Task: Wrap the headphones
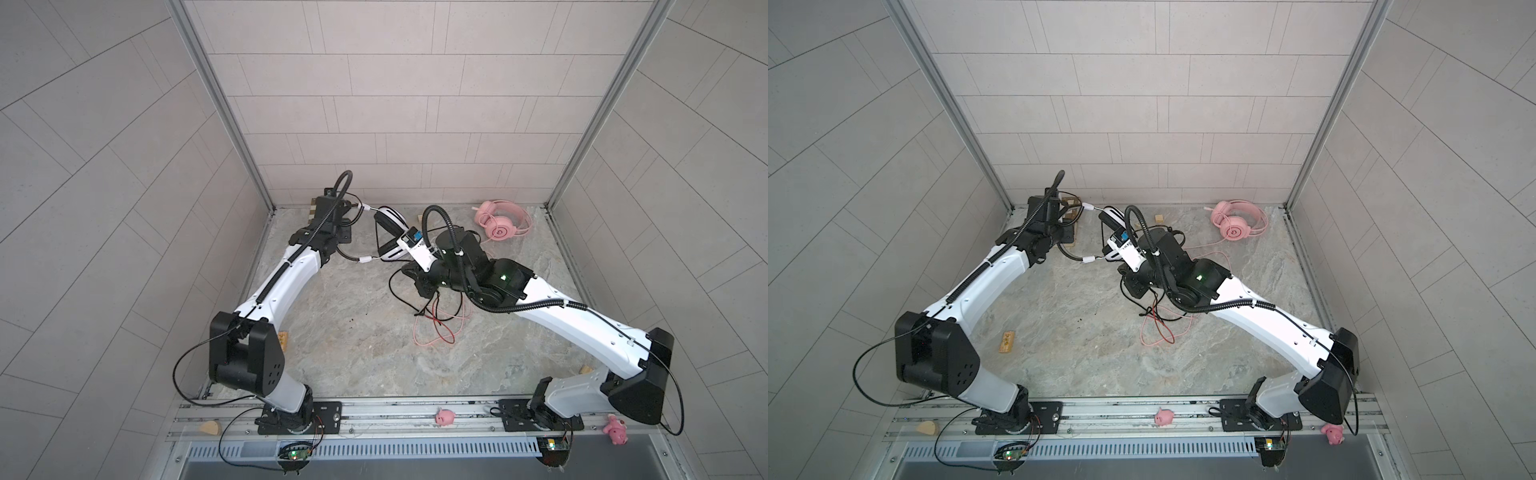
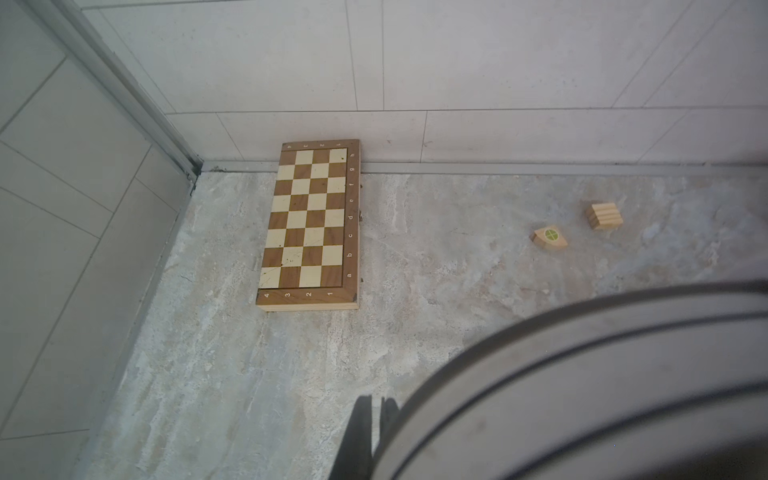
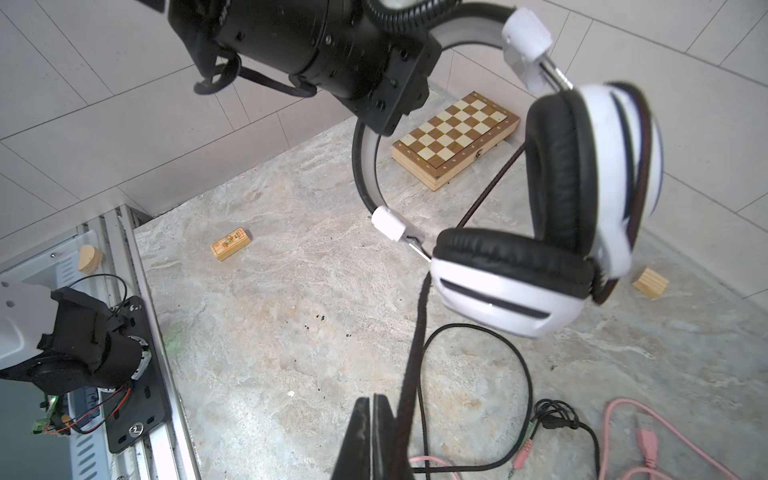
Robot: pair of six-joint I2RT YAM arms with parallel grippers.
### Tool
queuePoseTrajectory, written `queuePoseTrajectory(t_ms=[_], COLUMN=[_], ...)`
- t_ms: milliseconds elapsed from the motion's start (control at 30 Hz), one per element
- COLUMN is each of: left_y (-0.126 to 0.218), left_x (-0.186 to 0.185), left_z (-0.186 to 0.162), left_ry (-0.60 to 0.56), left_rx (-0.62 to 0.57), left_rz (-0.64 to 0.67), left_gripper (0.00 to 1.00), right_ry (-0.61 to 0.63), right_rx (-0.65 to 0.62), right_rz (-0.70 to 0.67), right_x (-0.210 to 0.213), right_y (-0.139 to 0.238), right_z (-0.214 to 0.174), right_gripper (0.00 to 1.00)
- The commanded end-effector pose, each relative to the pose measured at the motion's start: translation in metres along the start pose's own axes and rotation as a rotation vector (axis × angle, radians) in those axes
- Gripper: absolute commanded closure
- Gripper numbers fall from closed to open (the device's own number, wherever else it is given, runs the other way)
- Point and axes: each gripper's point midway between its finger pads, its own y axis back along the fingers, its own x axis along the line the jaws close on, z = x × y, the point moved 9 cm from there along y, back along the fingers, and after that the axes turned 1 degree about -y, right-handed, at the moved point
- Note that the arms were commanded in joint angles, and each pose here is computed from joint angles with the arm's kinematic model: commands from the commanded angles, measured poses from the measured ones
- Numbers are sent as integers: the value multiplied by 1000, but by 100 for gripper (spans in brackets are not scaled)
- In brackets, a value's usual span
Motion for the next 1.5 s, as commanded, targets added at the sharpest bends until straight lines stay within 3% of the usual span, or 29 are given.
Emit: queuePoseTrajectory(t_ms=[0,233,467,733,900,1467], left_y=[10,22,40,60,67,92], left_x=[-6,-32,-64,-70,-72,-89], left_z=[15,12,-3,0,0,7], left_ry=[-134,-307,-517,-528,-531,-479], left_rx=[-40,-45,-67,-120,-140,-185], left_rz=[52,-42,-232,-376,-436,-670], left_gripper=[100,100,100,100,100,100], right_ry=[56,38,2,-42,-126,-222], right_rx=[-90,-161,-167,-180,-199,-139], right_rz=[-48,-139,-214,-353,-335,-324], right_x=[-4,-31,-59,-96,-120,-158], right_y=[29,49,49,57,55,15], right_z=[25,46,47,41,37,11], right_gripper=[94,94,94,93,93,92])
